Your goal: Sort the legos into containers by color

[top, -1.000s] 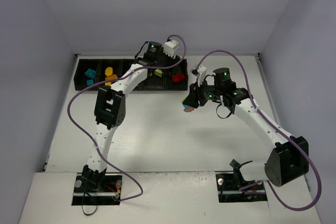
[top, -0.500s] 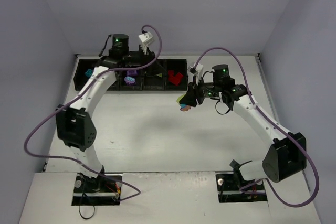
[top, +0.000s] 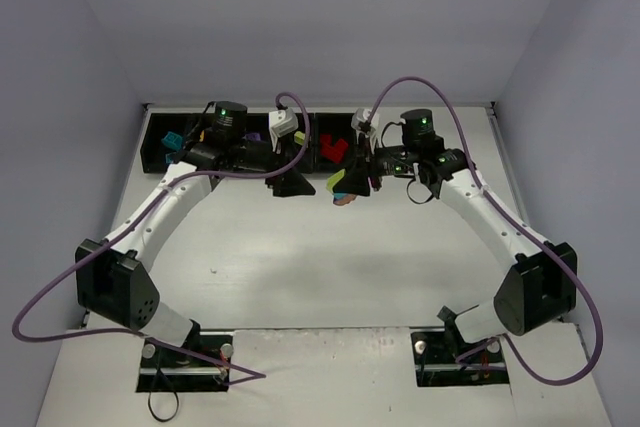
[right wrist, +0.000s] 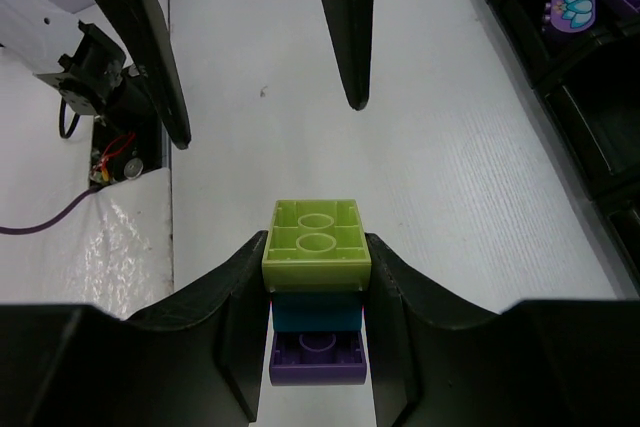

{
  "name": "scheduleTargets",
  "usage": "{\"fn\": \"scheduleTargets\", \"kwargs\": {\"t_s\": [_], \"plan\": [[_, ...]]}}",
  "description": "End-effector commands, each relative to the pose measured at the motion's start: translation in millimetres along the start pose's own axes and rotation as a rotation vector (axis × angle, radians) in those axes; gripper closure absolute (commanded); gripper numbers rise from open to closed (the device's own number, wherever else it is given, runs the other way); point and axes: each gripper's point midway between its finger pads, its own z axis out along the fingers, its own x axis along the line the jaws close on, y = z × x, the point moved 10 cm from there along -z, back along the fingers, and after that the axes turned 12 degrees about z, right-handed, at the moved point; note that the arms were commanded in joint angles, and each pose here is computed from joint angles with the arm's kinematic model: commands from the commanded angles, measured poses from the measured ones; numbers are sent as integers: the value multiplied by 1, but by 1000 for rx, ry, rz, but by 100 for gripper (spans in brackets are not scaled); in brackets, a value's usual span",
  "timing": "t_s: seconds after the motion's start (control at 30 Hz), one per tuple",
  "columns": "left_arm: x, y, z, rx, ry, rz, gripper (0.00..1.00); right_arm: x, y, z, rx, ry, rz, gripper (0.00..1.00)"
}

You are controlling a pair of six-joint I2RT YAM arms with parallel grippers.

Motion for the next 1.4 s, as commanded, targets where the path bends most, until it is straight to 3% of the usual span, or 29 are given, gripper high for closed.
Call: {"fn": "scheduleTargets", "kwargs": {"t_s": [0.0,0.87,1.07,1.13,1.17,1.23,1.37], "plan": [[-15,23,-4,-57,-37,124,38,11,23,5,-44,111,-120,100],[-3,16,21,-32,-115,75,41,21,32,19,-28,226,-150,100],[1,16,23,-35,-129,68,55,19,30,21,-24,245,-148,100],[1,17,24,-42,-145,71,77,19,28,22,-21,244,-149,100],[2,16,25,-41,-146,68,77,19,28,22,-20,244,-148,100],[2,15,25,-44,-156,64,93,19,26,22,-18,246,-148,99],[0,12,26,-47,-172,68,100,20,24,20,-21,237,-162,94]]}}
